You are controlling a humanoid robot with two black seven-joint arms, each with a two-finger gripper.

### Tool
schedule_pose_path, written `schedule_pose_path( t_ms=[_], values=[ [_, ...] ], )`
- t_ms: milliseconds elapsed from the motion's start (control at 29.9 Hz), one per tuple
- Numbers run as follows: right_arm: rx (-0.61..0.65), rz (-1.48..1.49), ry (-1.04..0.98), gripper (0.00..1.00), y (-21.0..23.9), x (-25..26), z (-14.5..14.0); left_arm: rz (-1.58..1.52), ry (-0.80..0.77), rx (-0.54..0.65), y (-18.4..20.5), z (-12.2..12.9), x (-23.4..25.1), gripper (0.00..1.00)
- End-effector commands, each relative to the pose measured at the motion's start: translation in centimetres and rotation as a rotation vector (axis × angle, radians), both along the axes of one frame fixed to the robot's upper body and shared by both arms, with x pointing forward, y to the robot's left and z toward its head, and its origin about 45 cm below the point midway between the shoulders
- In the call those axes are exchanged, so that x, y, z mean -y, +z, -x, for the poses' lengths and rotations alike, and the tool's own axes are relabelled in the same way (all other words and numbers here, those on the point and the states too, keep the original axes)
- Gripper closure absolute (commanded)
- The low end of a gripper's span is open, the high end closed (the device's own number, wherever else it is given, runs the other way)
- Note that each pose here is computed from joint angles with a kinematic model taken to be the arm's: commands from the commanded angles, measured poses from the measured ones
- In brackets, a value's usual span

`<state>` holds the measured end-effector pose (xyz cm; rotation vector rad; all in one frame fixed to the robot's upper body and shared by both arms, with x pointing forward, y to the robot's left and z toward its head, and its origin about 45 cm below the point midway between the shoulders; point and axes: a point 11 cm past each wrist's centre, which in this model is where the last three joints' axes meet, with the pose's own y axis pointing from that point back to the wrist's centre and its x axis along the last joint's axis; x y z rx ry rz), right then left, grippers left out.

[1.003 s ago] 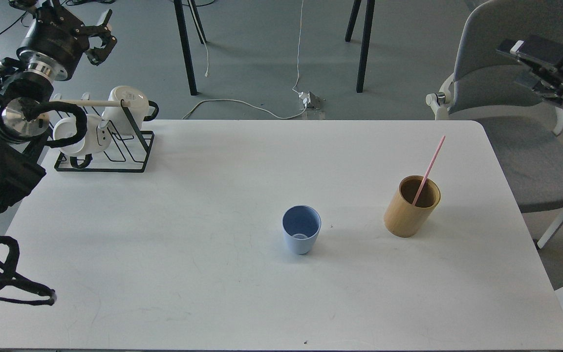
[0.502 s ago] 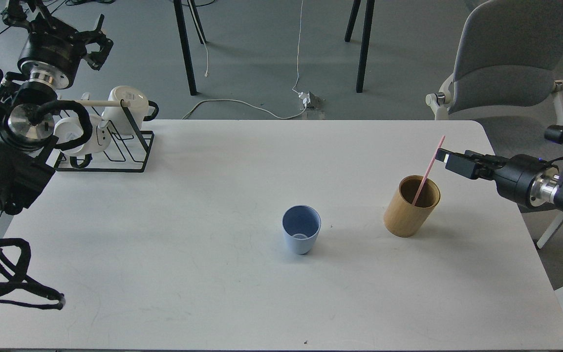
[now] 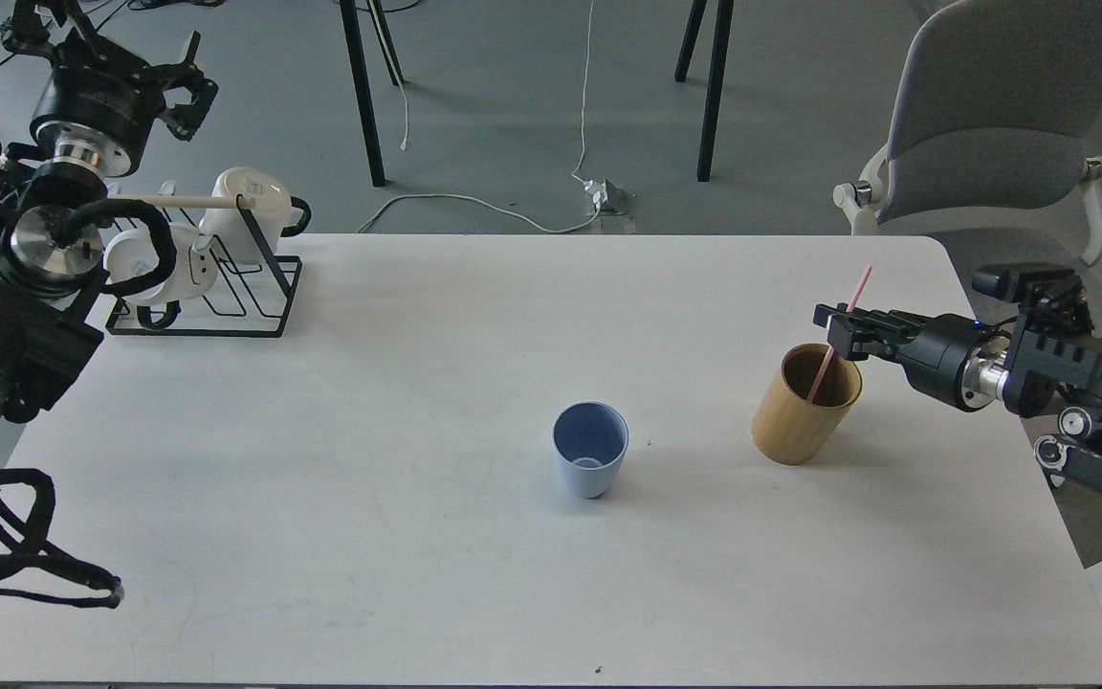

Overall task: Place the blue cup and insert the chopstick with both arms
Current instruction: 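Pull the straw up out of the tan cup with the right gripper, then move the straw over the blue cup and lower it inside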

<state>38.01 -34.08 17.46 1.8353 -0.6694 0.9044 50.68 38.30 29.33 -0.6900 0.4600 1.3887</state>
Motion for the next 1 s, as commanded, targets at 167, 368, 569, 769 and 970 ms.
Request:
schedule_pose_path(
  t_ms=[167,368,569,769,970],
  values=[
    [0.008,-0.005,0.012,1.00,0.6,-0.4,-0.2,-0.002,0.002,0.002,0.1,0.0,-0.1,0.00],
    [0.096,0.011,0.016,1.00,6.2,1.3,-0.9,-0.011,0.016,0.006,0.4,0.1,-1.0,0.00],
    [0.217,0.002,0.066,1.00,15.9,0.4,-2.7,-0.021,0.029,0.011,0.8,0.3,-1.9,0.00],
    [0.326,-0.113,0.119,1.00,22.8,-4.4,-4.9,-0.024,0.024,0.009,0.8,0.3,-1.6,0.00],
    [0.176,-0.198,0.260,1.00,16.1,-13.4,-4.5,-0.024,0.010,0.005,0.5,0.2,-1.0,0.00]
  ],
)
